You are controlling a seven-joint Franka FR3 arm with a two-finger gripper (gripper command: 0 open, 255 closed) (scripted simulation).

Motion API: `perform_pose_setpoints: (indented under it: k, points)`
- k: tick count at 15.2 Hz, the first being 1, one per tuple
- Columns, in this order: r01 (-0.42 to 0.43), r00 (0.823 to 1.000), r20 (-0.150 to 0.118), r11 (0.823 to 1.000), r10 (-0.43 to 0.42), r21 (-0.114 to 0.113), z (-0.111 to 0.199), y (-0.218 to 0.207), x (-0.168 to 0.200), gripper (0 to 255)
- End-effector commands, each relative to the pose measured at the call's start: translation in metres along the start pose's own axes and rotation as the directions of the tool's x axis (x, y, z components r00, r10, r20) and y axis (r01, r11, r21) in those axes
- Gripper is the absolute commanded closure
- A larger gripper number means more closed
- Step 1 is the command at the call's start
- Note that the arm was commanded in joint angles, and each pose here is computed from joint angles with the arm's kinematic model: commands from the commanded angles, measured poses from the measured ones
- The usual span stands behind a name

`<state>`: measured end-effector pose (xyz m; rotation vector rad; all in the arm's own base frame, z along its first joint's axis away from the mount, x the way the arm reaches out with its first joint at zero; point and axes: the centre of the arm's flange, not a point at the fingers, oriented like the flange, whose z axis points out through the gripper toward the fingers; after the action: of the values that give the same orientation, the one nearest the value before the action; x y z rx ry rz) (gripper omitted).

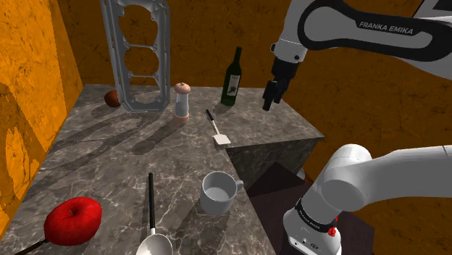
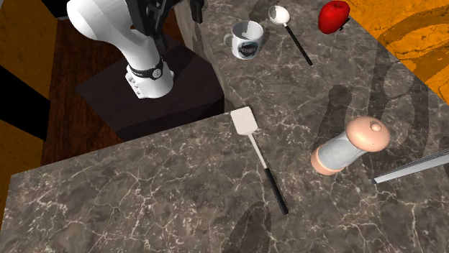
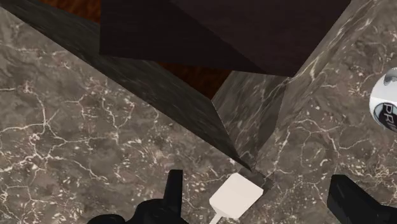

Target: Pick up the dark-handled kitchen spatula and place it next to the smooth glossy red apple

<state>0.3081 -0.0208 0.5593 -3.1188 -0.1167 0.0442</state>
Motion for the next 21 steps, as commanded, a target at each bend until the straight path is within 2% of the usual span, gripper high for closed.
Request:
perform_pose_setpoints:
  k: [1, 6, 11, 16, 21]
  points:
    - [0.0, 1.0, 0.0, 1.0, 0.0, 0.0, 0.0, 0.0, 0.0, 0]
    - [-0.127, 0.992, -0.022, 0.992, 0.127, -0.006, 0.04, -0.009, 0.049, 0]
    - [-0.252, 0.967, -0.044, 0.968, 0.251, -0.008, 0.079, -0.011, 0.099, 0]
    - [-0.373, 0.926, -0.066, 0.928, 0.372, -0.008, 0.117, -0.007, 0.15, 0]
    - [-0.488, 0.87, -0.089, 0.873, 0.485, -0.005, 0.154, 0.004, 0.2, 0]
